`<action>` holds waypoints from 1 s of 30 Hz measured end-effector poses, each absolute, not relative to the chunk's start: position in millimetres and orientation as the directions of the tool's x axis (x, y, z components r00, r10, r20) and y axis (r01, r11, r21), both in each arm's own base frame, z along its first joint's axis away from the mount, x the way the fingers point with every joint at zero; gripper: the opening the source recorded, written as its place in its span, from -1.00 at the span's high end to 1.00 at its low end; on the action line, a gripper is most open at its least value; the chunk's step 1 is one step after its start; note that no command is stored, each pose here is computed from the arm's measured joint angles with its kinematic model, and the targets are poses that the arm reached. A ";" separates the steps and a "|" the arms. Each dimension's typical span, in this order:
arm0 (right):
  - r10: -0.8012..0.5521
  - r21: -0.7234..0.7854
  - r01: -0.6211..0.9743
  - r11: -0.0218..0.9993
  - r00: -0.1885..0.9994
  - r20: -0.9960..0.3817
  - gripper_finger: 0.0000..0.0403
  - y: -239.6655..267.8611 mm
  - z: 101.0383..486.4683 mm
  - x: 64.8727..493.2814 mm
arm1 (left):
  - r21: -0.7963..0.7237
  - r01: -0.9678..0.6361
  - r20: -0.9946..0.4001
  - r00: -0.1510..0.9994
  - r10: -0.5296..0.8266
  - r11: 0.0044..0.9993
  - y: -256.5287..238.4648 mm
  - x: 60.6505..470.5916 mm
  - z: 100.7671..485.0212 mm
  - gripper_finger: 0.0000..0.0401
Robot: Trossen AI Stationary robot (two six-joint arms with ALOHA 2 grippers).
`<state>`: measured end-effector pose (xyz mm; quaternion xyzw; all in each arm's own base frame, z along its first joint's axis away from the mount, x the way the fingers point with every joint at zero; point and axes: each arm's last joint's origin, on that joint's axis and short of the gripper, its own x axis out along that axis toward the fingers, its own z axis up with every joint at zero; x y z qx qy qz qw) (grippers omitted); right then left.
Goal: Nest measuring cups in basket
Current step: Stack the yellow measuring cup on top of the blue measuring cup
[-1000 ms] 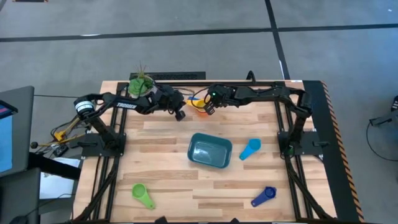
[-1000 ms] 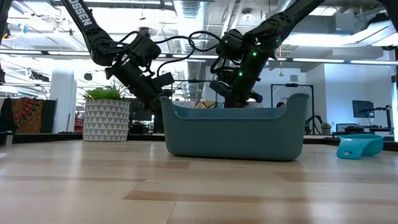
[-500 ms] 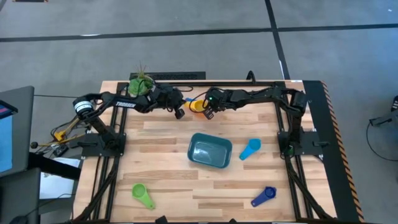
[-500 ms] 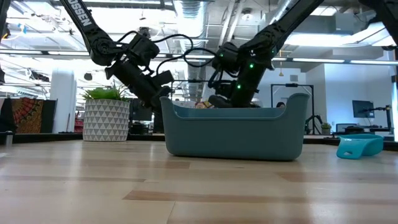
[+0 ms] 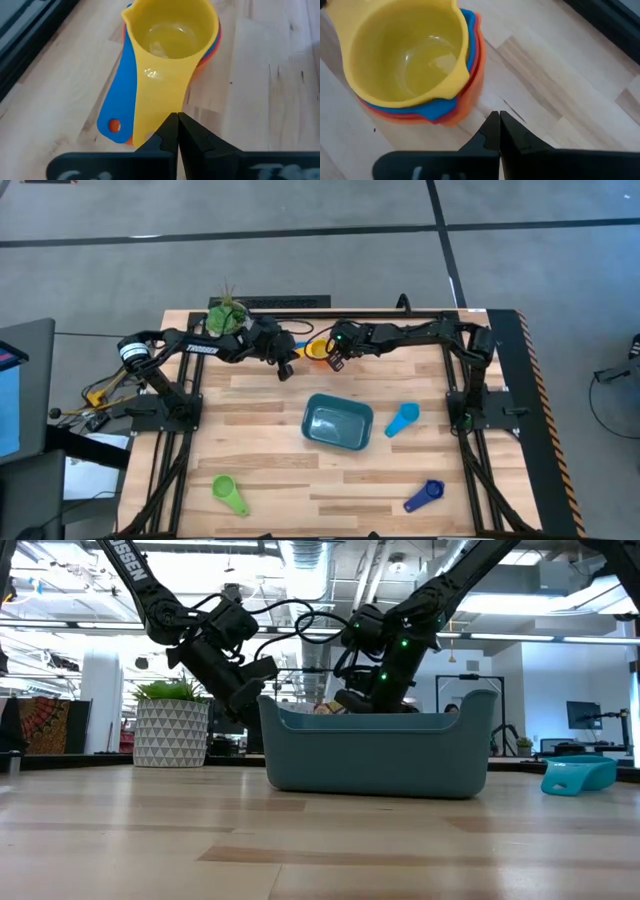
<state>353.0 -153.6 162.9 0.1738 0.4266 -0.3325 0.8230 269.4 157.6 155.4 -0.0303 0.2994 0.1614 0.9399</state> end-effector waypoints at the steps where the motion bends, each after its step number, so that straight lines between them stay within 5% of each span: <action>1: -0.399 0.001 0.694 0.720 0.415 -0.818 0.93 -153.6 162.9 353.0 | 0.040 -0.321 -0.572 0.769 0.285 0.946 157.6 269.4 155.5 1.00; 12: -0.406 -0.004 0.700 0.715 0.410 -0.817 0.92 -158.9 162.9 350.8 | 0.092 -0.312 -0.485 0.815 0.316 0.946 155.1 265.3 182.2 1.00; 20: -0.408 -0.010 0.696 0.718 0.410 -0.816 0.94 -160.9 163.1 350.1 | 0.074 -0.055 -0.557 0.826 0.087 0.996 146.0 268.5 164.0 1.00; 30: -0.407 -0.011 0.688 0.726 0.417 -0.813 0.95 -160.3 163.4 350.9 | 0.211 -0.238 -0.604 0.731 0.318 0.948 162.1 273.3 136.0 1.00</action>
